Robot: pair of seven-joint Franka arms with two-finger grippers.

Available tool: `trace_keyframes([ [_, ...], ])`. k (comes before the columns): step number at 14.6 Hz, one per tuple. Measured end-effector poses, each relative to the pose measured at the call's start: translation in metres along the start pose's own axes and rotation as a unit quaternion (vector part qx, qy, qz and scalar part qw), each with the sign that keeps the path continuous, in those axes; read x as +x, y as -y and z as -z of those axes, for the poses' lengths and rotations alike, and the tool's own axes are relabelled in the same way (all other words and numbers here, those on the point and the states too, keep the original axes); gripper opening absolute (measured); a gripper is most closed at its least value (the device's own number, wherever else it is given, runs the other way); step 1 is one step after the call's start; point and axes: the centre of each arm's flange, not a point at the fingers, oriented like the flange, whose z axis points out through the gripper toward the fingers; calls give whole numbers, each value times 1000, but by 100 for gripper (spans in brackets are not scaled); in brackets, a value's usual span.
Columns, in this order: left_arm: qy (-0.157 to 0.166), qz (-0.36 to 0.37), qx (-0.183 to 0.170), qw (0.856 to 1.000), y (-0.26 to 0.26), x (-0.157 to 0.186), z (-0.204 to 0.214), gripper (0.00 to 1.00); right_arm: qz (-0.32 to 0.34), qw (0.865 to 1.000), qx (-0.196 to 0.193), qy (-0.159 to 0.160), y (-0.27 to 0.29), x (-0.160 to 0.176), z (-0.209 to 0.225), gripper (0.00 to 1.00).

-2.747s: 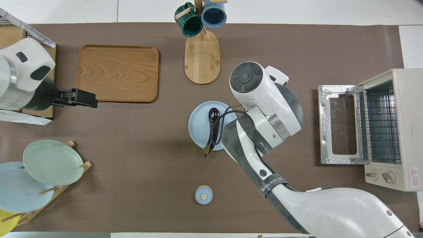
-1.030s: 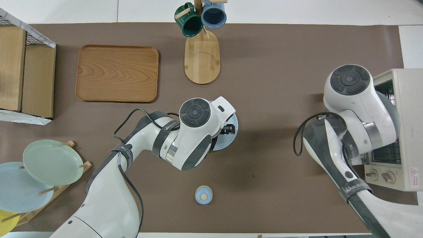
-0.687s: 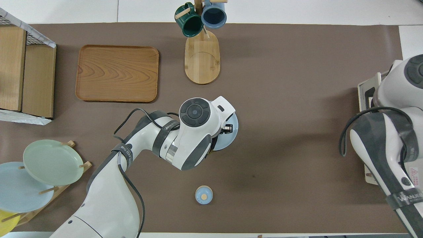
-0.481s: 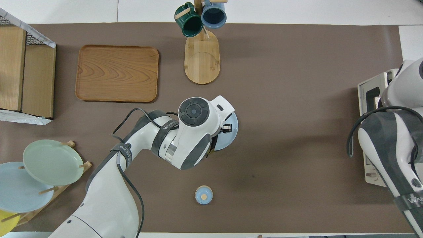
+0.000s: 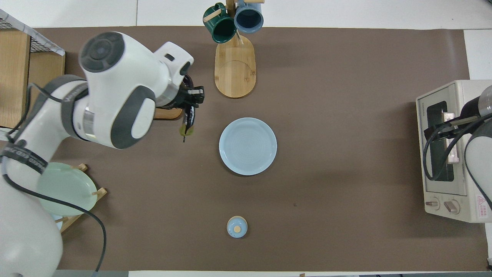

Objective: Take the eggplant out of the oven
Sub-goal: 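Carry the eggplant to the wooden tray with the left gripper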

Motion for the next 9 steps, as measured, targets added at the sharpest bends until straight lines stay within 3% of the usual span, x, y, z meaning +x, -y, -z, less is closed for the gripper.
trace_keyframes([
  [3, 1, 4, 30, 1000, 107, 49, -15, 33, -5, 1000, 11, 0, 3, 1, -1, 100],
  [5, 4, -11, 34, 999, 146, 80, -37, 33, -5, 1000, 11, 0, 5, 4, 0, 100],
  [9, -25, -30, 49, 998, 160, 123, -92, 33, -13, 1000, 11, -1, 3, 10, 2, 100],
])
